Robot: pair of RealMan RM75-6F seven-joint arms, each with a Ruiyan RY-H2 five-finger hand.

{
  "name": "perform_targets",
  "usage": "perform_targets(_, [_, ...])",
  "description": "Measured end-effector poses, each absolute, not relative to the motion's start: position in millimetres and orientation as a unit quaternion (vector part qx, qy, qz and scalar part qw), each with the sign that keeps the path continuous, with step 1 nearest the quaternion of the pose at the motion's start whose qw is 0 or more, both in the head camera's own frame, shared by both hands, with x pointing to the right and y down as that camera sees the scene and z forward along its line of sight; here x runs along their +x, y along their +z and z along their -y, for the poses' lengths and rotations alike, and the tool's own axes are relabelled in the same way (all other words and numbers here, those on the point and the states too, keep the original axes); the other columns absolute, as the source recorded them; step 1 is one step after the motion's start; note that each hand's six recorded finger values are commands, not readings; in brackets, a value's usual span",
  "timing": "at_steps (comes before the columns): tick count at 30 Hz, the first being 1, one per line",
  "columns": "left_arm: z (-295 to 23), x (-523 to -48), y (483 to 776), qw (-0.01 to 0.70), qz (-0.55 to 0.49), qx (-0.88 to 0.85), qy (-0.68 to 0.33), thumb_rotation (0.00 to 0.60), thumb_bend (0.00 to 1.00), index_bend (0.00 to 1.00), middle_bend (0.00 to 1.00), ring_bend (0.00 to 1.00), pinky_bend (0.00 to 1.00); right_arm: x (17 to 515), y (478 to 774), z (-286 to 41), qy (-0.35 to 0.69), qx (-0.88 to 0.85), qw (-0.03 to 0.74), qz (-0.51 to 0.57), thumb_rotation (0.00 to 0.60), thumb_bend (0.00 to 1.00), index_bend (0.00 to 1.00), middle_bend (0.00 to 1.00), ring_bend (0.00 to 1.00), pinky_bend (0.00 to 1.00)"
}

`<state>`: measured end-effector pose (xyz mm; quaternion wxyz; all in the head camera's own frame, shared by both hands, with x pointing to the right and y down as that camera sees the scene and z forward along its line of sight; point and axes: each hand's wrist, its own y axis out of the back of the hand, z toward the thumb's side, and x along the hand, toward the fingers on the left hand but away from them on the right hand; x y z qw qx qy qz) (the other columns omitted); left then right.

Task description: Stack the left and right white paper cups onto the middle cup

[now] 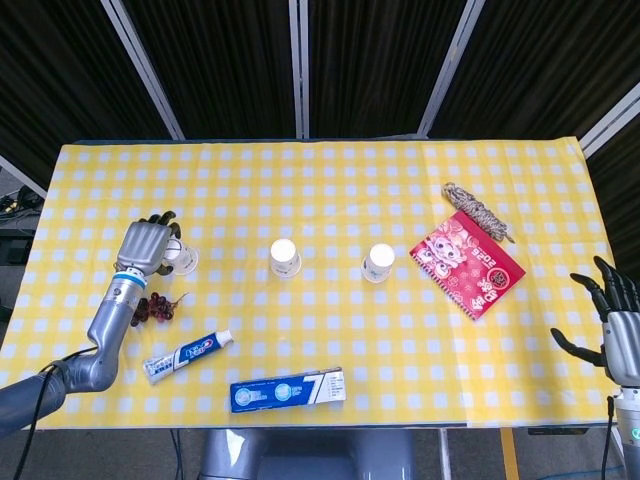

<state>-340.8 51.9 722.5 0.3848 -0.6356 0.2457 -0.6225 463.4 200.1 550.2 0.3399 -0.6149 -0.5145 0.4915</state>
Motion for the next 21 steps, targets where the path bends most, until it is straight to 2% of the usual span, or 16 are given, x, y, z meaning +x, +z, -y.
perform_targets(6, [-51,-334,719,0.396,-0.268,-0.638,-0.604,0.600,0.25,0.49,0.22,0.28,0.40,463,549,-200,0.489,-0.616,0.340,0.515,0.600,0.08,0.24,0.00,0.00,0.00])
perform_targets(12, [-49,-328,707,0.408,-0.290,-0.643,-0.580,0.600,0.25,0.49,0.23,0.28,0.41,463,547,-201,0.486,-0.616,0.342,0.517,0.600,0.08,0.24,0.00,0.00,0.00])
perform_targets(21, [-39,-296,663,0.414,-0.330,-0.674,-0.516,0.600,0.25,0.48,0.20,0.28,0.40,463,544,-200,0.481,-0.614,0.342,0.525,0.600,0.08,0.24,0.00,0.00,0.00])
